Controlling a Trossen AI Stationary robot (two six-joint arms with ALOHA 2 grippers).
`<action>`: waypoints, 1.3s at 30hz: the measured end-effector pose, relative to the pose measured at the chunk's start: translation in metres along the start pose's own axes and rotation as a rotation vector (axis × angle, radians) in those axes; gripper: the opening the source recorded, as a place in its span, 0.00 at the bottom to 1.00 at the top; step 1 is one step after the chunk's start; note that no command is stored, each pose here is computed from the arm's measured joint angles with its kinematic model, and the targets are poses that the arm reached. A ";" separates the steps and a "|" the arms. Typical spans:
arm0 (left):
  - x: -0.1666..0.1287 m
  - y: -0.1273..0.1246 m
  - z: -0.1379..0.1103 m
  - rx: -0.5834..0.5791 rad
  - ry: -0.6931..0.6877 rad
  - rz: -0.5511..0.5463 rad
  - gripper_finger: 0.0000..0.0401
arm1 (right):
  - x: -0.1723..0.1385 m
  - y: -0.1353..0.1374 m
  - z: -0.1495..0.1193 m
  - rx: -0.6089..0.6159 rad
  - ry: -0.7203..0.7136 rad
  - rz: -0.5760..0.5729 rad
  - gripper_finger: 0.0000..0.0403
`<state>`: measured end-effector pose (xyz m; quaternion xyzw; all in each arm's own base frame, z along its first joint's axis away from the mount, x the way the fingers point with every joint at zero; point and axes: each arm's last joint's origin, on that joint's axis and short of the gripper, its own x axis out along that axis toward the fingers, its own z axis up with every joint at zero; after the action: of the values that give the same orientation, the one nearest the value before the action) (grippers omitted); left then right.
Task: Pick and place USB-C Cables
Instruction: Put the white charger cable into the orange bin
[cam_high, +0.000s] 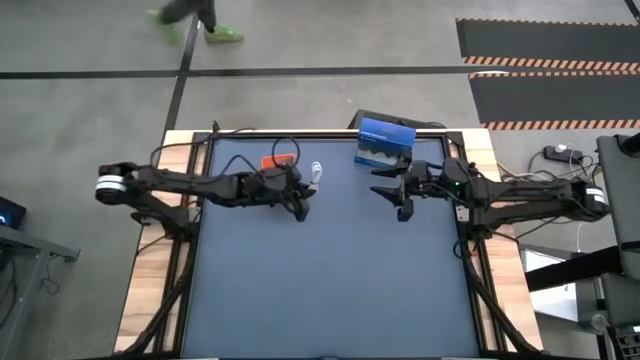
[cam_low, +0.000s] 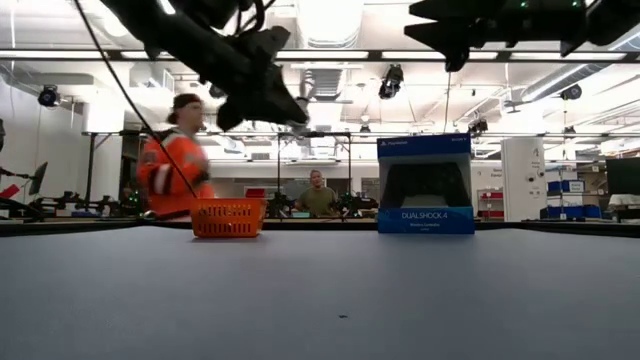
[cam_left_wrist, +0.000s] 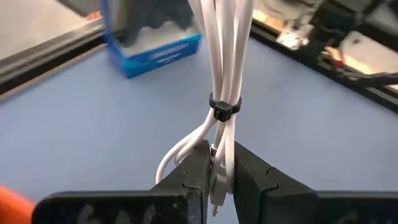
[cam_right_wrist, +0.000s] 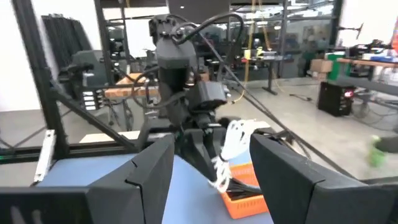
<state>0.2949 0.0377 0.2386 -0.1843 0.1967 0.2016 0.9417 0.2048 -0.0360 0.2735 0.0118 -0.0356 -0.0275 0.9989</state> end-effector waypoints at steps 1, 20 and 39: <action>-0.004 0.001 0.001 -0.009 0.005 0.012 0.07 | -0.002 0.000 0.001 -0.003 0.001 -0.010 0.50; -0.018 0.011 0.053 0.004 0.588 0.394 0.07 | -0.013 -0.002 -0.003 -0.066 0.109 -0.123 0.50; 0.021 0.085 0.038 0.007 0.847 0.588 0.07 | -0.013 -0.003 -0.004 -0.062 0.119 -0.142 0.50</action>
<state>0.2848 0.1324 0.2388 -0.1836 0.6048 0.3648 0.6837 0.1924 -0.0380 0.2686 -0.0149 0.0255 -0.0986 0.9947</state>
